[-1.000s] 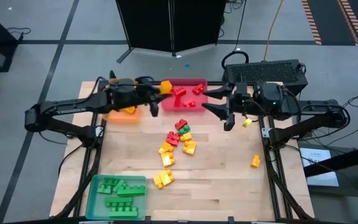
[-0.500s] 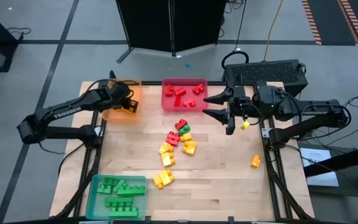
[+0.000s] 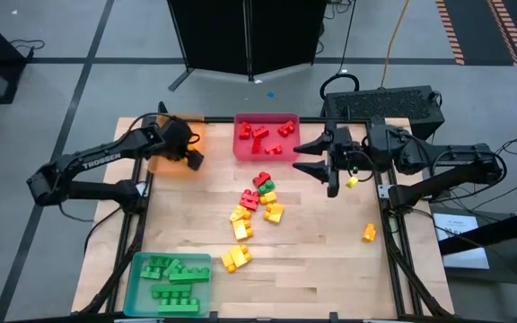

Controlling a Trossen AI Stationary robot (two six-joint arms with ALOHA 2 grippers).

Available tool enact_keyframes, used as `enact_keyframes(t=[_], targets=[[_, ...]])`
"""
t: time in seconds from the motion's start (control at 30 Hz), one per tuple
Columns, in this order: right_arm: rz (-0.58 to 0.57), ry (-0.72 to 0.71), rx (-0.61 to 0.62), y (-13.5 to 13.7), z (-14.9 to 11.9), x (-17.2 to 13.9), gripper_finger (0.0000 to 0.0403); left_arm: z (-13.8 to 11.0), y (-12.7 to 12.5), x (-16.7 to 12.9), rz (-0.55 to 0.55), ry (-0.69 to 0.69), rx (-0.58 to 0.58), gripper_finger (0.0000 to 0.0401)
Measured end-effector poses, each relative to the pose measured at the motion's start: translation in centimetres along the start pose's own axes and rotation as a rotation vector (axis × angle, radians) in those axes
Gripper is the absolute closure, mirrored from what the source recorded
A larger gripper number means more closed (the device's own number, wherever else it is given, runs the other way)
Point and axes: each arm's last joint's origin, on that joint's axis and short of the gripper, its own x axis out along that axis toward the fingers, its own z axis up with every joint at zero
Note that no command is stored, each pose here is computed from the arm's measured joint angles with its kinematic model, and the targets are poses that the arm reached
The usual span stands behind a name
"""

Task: Sort blocks
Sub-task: Put the yellow game piece into the yellow bin

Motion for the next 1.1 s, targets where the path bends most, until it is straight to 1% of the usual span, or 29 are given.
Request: enact_keyframes(t=[0.07,0.1,0.17,0.23,0.3,0.33,0.4,0.5,0.57,0.7,0.77,0.93,1.0,1.1], targets=[[0.0,0.016,0.008,0.0,-0.2,0.0,0.0202,-0.3,-1.4,0.0,-0.194,0.047,0.046,0.0113],[-0.001,0.027,0.009,0.0,-0.3,0.0,0.0202,-0.6,-2.3,-0.1,-0.26,0.072,0.076,0.0113],[-0.002,0.034,0.007,0.0,-0.3,0.0,0.0202,-1.4,-4.2,-0.1,-0.333,0.104,0.148,0.0112],[-0.003,0.038,0.005,-0.1,-0.4,0.0,0.0202,-2.4,-6.3,-0.4,-0.401,0.103,0.266,0.0112],[-0.004,0.04,0.0,-0.1,-0.4,0.0,0.0202,-3.2,-8.3,-0.7,-0.455,0.058,0.384,0.0112],[-0.004,0.043,-0.004,-0.1,-0.4,0.0,0.0202,-3.5,-9.2,-0.8,-0.463,0.023,0.426,0.0112],[-0.005,0.047,-0.012,-0.1,-0.5,0.0,0.0202,-4.0,-10.7,-0.7,-0.464,-0.041,0.473,0.0112],[-0.007,0.053,-0.013,-0.1,-0.5,0.0,0.0202,-4.5,-12.4,-0.2,-0.471,-0.083,0.474,0.0112],[-0.007,0.054,-0.013,-0.1,-0.5,0.0,0.0202,-5.1,-13.1,0.7,-0.421,-0.068,0.449,0.0112],[-0.012,0.069,0.008,-0.1,-0.7,0.0,0.0202,-6.0,-14.1,2.9,-0.261,-0.003,0.365,0.0111],[-0.016,0.083,0.015,-0.2,-0.8,0.0,0.0202,-6.2,-14.9,3.9,-0.234,0.026,0.34,0.0111],[-0.026,0.103,0.034,-0.2,-1.0,-0.1,0.0202,-5.8,-17.4,4.8,-0.234,0.047,0.312,0.0111],[-0.026,0.102,0.035,-0.2,-1.0,-0.1,0.0202,-5.8,-18.1,5.2,-0.199,0.063,0.309,0.0111],[-0.026,0.103,0.042,-0.2,-1.0,-0.1,0.0202,-6.1,-18.6,6.4,-0.115,0.11,0.335,0.0111]])
